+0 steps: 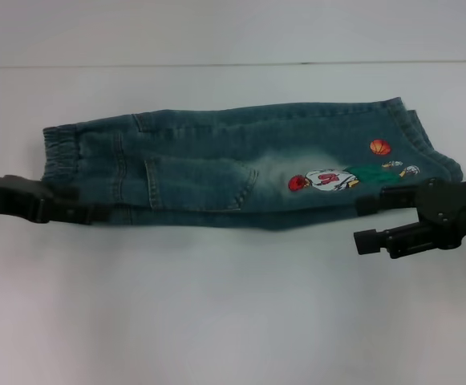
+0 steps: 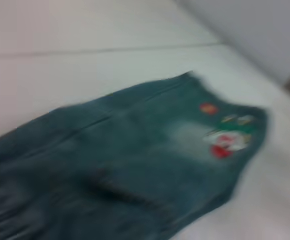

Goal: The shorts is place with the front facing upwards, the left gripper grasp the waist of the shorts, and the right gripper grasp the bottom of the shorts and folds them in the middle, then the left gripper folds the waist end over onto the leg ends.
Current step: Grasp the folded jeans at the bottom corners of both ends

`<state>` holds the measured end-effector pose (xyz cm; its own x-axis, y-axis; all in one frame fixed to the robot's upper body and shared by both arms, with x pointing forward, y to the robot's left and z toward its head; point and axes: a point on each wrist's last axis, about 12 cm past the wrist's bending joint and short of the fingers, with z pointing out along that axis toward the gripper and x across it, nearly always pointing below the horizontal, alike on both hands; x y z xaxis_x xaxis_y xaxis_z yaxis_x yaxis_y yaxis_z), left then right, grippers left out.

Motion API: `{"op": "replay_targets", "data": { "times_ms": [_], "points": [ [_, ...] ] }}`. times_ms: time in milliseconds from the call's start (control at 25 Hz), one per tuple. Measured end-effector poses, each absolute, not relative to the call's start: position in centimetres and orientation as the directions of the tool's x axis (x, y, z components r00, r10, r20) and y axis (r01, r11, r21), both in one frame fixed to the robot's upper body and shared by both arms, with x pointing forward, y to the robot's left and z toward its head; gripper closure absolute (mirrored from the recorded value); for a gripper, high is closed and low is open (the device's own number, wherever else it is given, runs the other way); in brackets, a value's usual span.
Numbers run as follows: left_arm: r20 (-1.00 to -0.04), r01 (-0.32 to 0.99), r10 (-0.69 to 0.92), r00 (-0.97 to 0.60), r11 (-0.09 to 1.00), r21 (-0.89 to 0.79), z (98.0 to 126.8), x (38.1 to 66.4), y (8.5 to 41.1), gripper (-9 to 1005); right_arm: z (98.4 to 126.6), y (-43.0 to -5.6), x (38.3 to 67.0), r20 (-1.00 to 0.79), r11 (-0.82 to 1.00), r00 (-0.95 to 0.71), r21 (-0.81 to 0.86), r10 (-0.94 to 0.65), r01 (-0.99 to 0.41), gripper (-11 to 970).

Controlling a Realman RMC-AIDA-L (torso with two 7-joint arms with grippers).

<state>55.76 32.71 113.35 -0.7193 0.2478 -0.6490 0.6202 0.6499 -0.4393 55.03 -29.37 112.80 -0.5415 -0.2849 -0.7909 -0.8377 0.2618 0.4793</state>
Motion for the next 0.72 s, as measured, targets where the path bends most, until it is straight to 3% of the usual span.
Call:
{"op": "replay_targets", "data": {
  "times_ms": [360, 720],
  "points": [
    [-0.570, 0.463, 0.240, -0.786, 0.839, -0.285, 112.4, 57.7, 34.9, 75, 112.4, -28.7, 55.1, -0.799, 0.258, -0.526, 0.463, -0.293, -0.848, 35],
    [-0.510, 0.457, 0.316, -0.800, 0.872, -0.177, 111.1, 58.5, 33.5, 76, 112.3, -28.6, 55.2, -0.806, 0.262, -0.517, 0.453, -0.289, -0.852, 39]
  ]
}}
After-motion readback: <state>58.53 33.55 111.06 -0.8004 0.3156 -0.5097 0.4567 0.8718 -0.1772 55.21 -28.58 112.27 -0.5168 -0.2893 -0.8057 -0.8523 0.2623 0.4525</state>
